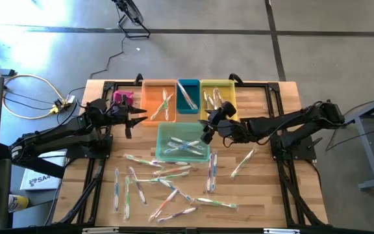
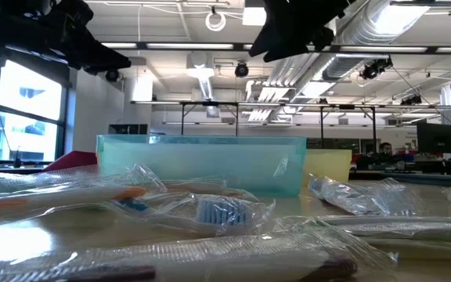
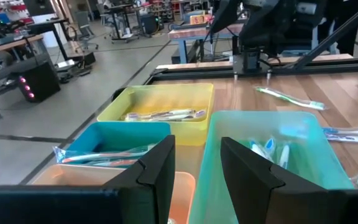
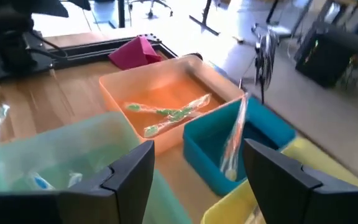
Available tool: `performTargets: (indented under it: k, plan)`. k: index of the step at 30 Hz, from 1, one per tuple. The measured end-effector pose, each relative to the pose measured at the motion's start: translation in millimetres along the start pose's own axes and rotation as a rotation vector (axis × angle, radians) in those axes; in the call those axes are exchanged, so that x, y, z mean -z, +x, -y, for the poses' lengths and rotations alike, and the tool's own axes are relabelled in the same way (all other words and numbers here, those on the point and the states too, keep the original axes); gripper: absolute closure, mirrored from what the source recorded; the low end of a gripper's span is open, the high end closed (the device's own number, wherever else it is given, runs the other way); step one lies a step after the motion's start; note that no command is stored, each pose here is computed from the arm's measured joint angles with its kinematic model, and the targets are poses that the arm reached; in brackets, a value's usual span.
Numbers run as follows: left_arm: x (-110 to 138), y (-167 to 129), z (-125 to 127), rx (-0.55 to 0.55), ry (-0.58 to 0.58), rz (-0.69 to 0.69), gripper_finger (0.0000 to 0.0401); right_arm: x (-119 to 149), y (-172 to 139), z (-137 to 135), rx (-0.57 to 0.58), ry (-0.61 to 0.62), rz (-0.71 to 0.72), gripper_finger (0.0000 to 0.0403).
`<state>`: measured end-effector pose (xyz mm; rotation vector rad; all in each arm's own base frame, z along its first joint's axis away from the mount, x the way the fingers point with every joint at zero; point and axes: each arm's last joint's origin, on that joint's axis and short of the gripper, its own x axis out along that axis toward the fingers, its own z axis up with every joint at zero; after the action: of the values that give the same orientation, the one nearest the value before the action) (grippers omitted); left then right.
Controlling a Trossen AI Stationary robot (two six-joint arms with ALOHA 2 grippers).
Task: Pick & Place Toothbrushes
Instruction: Put the green toothbrush into the orange bin
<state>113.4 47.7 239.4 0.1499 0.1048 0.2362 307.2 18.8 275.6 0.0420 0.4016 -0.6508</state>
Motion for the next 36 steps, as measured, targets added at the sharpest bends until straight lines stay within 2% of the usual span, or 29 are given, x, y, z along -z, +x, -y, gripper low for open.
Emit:
performTargets:
  k: [7, 13, 17, 24, 31, 36]
  plan:
    - [0.0, 0.0, 0.0, -0.001, 0.000, 0.000, 0.0276, -17.0, -15.0, 7.5, 0.048, 0.233, -0.192, 0.0178]
    - [0.0, 0.0, -0.1, -0.001, 0.000, 0.000, 0.0276, 0.3, -21.6, 15.3, 0.021, 0.456, -0.518, 0.0183]
    - [0.0, -0.1, -0.1, -0.004, 0.000, -0.001, 0.0276, 15.0, -28.4, 23.7, 0.146, 0.562, -0.705, 0.0183]
    - [0.0, -0.1, -0.1, -0.004, 0.000, -0.001, 0.0276, 31.7, -42.5, 36.7, 0.417, 0.685, -0.837, 0.0183]
    - [-0.5, -0.1, -0.2, -0.004, 0.000, 0.001, 0.0276, 79.3, -42.9, 41.0, 0.557, 0.791, -1.045, 0.0183]
    - [-0.5, -0.1, -0.2, -0.003, 0.000, 0.001, 0.0276, 114.6, -44.9, 41.3, 0.609, 0.863, -1.189, 0.0183]
